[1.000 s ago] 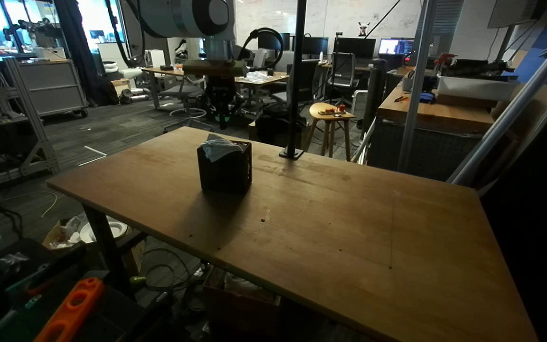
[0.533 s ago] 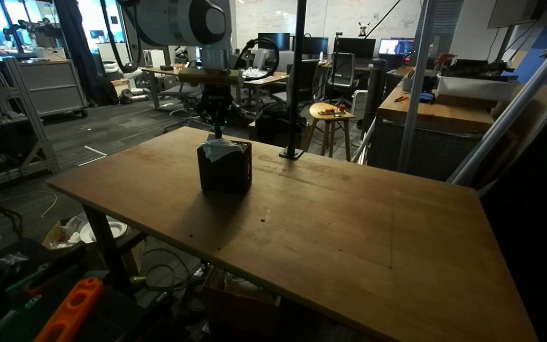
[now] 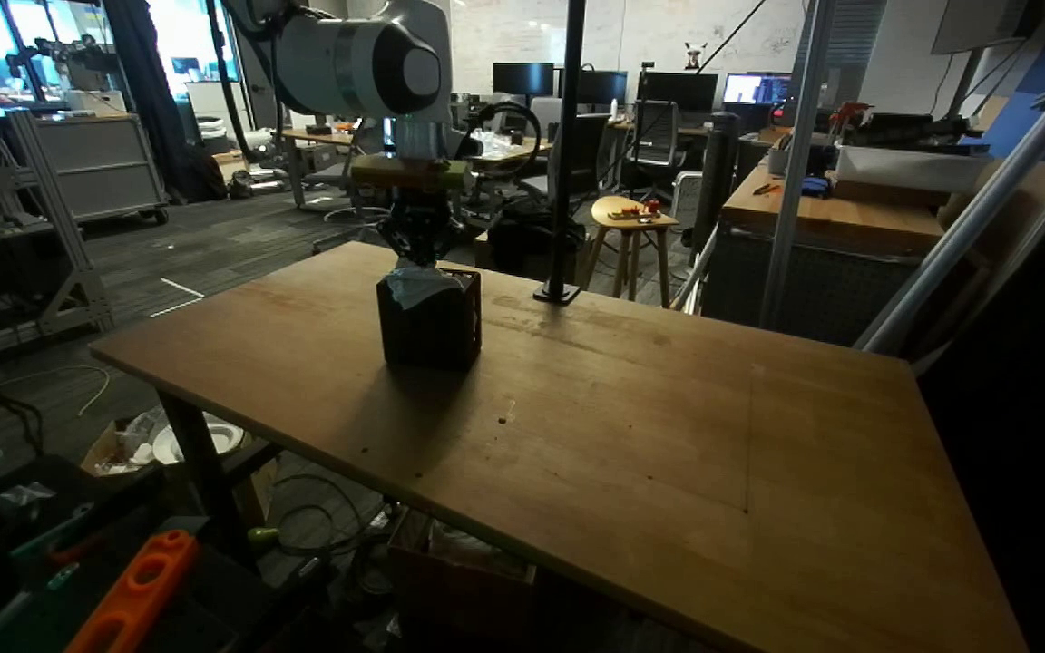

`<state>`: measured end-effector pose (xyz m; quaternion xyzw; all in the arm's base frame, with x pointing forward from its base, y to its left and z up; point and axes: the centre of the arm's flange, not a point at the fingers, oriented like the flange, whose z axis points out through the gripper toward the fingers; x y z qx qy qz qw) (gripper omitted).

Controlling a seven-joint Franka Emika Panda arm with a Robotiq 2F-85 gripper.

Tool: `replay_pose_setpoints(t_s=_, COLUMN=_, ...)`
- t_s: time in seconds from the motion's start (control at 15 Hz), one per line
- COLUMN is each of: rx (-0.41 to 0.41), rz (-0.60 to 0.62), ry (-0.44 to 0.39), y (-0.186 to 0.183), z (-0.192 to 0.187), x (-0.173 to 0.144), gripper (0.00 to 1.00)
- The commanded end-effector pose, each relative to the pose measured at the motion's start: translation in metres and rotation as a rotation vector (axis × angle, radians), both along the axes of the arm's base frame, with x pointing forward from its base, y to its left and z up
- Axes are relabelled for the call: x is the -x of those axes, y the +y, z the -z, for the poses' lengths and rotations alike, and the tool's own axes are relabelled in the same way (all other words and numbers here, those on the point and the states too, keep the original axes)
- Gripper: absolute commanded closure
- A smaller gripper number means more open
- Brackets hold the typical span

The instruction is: Put the cloth in the black box

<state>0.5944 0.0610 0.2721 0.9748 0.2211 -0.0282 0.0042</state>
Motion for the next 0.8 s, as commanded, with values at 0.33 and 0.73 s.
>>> replay_pose_setpoints(t_s=0.33, rx=-0.082, rz=-0.053, ry=0.022, y=0.011, z=0.066, x=-0.009, gripper=0.99)
replay_pose_setpoints(t_s=0.73, rx=-0.167, rz=-0.029, ry=0.067, y=0.020, z=0.096, x=0.012, gripper=0.99)
